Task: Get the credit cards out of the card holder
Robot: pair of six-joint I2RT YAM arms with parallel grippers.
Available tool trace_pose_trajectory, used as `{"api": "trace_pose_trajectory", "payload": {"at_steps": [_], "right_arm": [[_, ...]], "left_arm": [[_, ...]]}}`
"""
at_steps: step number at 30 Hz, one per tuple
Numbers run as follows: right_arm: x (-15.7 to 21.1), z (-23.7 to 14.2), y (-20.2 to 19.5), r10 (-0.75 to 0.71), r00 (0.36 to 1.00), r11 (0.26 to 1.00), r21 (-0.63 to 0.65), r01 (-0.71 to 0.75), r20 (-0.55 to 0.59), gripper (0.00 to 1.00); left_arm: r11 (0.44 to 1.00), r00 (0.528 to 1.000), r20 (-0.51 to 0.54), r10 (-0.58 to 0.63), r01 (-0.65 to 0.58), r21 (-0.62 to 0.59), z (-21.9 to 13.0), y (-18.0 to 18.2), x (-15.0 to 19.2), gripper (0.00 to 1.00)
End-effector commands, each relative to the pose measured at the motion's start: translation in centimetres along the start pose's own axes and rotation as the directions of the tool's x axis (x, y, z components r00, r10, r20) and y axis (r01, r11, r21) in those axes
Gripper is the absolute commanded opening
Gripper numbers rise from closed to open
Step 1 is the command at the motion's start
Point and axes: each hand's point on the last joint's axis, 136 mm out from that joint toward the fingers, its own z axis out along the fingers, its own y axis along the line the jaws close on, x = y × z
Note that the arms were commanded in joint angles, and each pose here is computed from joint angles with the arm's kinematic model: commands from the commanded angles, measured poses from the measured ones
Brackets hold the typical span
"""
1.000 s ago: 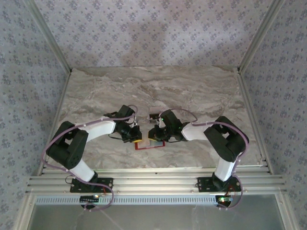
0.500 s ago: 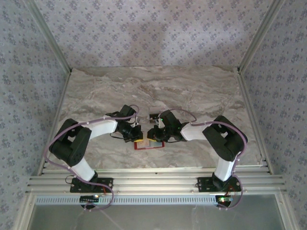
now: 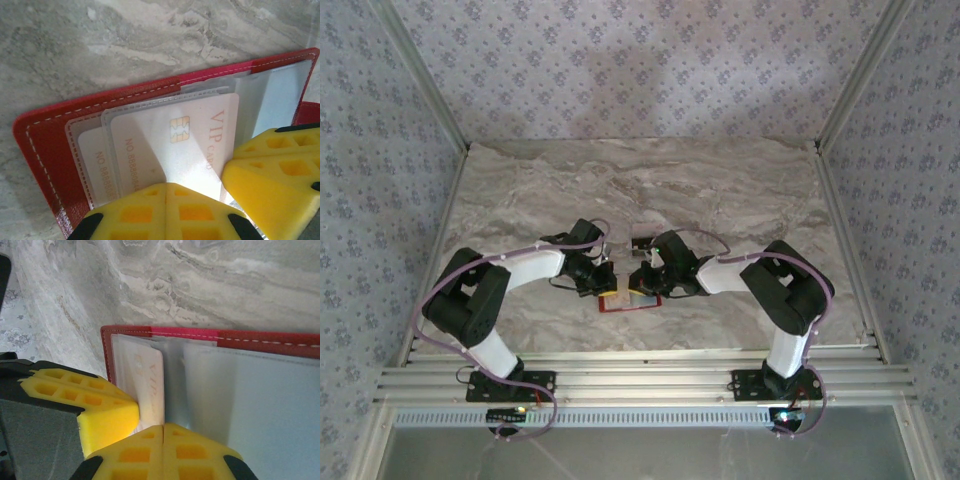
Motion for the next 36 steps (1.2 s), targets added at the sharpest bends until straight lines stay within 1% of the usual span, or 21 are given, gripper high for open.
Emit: {"api": "trace_pose_trajectory", "payload": {"at_steps": [1, 6, 20, 22, 26, 30, 32, 36], "right_arm": [[-0.5, -0.7, 1.3, -0.029, 0.999, 0.999, -0.045, 0.03, 0.022, 0.03], [-0.6, -1.4, 0.6, -0.027, 0.999, 0.999, -0.019, 0.027, 0.033, 0.01], [-0.8, -2.2, -0.2, -0.019, 0.998, 1.0, 0.019, 0.018, 0.064, 0.0], [-0.7, -2.1, 0.0, -0.023, 0.998, 1.0, 0.01, 0.022, 0.061, 0.02], [-0.5, -1.2, 1.3, -0.022, 0.999, 0.998, -0.059, 0.024, 0.034, 0.1], [-0.1, -0.4, 1.6, -0.027, 1.0, 0.997, -0.068, 0.027, 0.008, 0.12], [0.0, 0.0, 1.7, -0.027, 1.0, 0.998, -0.065, 0.027, 0.0, 0.12], [0.0, -0.1, 1.1, -0.022, 1.0, 0.999, -0.036, 0.023, 0.012, 0.05]], "left_arm": [[0.99, 0.999, -0.034, -0.025, 0.02, -0.142, 0.2, 3.0, 1.3, 0.07], [0.984, 0.999, -0.035, -0.026, 0.019, -0.178, -0.1, 3.8, 1.7, 0.07], [0.984, 0.999, -0.03, -0.024, 0.018, -0.179, -0.3, 3.6, 1.6, 0.07], [0.984, 0.999, -0.03, -0.02, 0.014, -0.178, -0.3, 3.4, 1.5, 0.07], [0.983, 0.999, -0.038, -0.015, 0.008, -0.181, 0.0, 3.3, 1.4, 0.07], [0.984, 0.999, -0.041, -0.013, 0.005, -0.18, 0.3, 3.0, 1.3, 0.07], [0.984, 0.999, -0.041, -0.01, 0.002, -0.178, 0.4, 2.8, 1.3, 0.07], [0.984, 0.999, -0.041, -0.009, 0.001, -0.181, 0.3, 2.8, 1.4, 0.07]]}}
